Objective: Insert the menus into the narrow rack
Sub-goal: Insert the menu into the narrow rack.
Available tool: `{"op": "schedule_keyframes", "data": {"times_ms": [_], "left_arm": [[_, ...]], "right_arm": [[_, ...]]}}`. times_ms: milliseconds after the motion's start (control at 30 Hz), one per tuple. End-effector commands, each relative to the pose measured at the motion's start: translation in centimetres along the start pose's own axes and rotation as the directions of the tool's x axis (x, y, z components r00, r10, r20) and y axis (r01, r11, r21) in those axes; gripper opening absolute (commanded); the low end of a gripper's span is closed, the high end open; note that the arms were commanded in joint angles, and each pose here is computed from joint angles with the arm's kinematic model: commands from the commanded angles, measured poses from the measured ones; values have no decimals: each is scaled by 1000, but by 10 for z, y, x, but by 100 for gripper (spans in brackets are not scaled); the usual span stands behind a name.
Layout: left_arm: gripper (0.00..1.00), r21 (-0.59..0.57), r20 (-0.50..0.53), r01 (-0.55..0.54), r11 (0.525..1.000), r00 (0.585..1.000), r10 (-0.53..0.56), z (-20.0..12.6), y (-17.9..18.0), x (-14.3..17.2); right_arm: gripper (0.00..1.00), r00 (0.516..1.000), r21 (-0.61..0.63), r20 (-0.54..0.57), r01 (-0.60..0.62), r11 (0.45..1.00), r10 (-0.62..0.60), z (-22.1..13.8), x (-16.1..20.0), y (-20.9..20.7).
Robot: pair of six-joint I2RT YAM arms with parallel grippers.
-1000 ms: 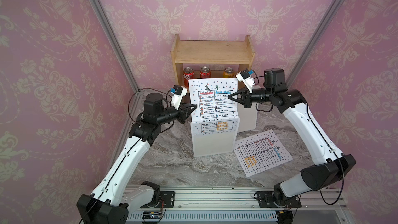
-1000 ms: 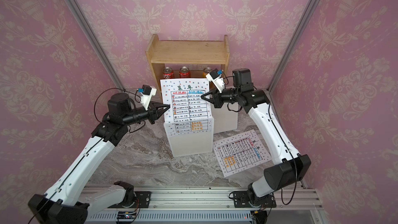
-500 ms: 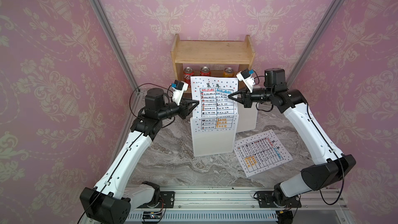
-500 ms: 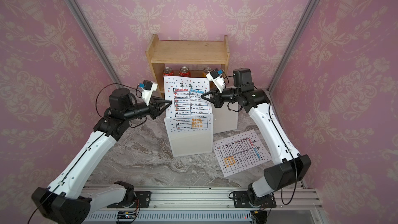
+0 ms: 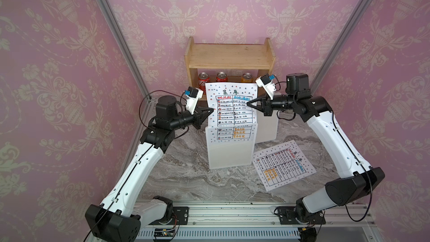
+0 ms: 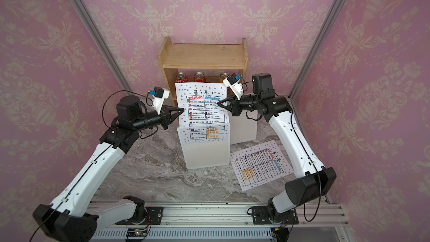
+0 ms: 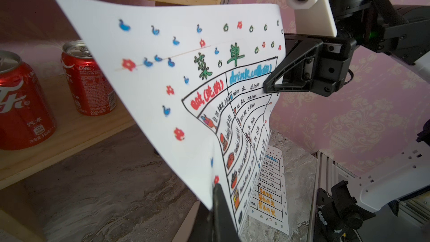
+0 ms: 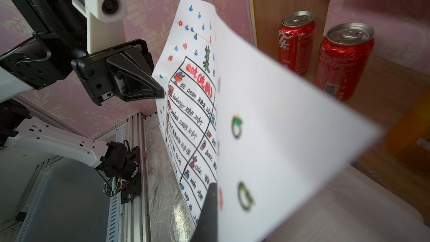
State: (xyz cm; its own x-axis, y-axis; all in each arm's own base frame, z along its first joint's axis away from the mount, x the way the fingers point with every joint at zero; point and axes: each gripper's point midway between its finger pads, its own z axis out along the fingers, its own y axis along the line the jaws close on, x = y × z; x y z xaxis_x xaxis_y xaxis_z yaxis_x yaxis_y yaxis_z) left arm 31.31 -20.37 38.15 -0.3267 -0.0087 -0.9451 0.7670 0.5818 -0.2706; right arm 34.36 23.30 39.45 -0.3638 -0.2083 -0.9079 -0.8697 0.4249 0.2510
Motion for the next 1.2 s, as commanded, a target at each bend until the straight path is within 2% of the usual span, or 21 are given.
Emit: {"op": "schedule_keyframes", "data": {"times_ms": [0,700,767,900,1033,1167], "left_arm": [[0,19,11,-11,1000,1000,10,-7,-8,1],[1,14,16,21,1000,1000,-21,-9,-6,17],[6,14,18,22,1000,1000,-22,-9,-6,17],[28,12,23,16,1000,1000,-17,-7,-5,15],[35,18,39,1,1000,999,-2,-5,-5,4],[36,21,46,-30,999,999,29,-5,-7,-10]], "right_arm": [[3,1000,-17,18,17,1000,-17,-4,-11,9],[3,1000,-32,7,-1,999,1,4,-4,5],[3,1000,-33,10,-1,999,2,4,-3,5],[3,1000,-31,7,-2,1000,2,3,-2,6],[4,1000,-29,17,4,1000,-3,1,-2,9],[6,1000,-25,11,5,1000,-5,1,0,8]]}}
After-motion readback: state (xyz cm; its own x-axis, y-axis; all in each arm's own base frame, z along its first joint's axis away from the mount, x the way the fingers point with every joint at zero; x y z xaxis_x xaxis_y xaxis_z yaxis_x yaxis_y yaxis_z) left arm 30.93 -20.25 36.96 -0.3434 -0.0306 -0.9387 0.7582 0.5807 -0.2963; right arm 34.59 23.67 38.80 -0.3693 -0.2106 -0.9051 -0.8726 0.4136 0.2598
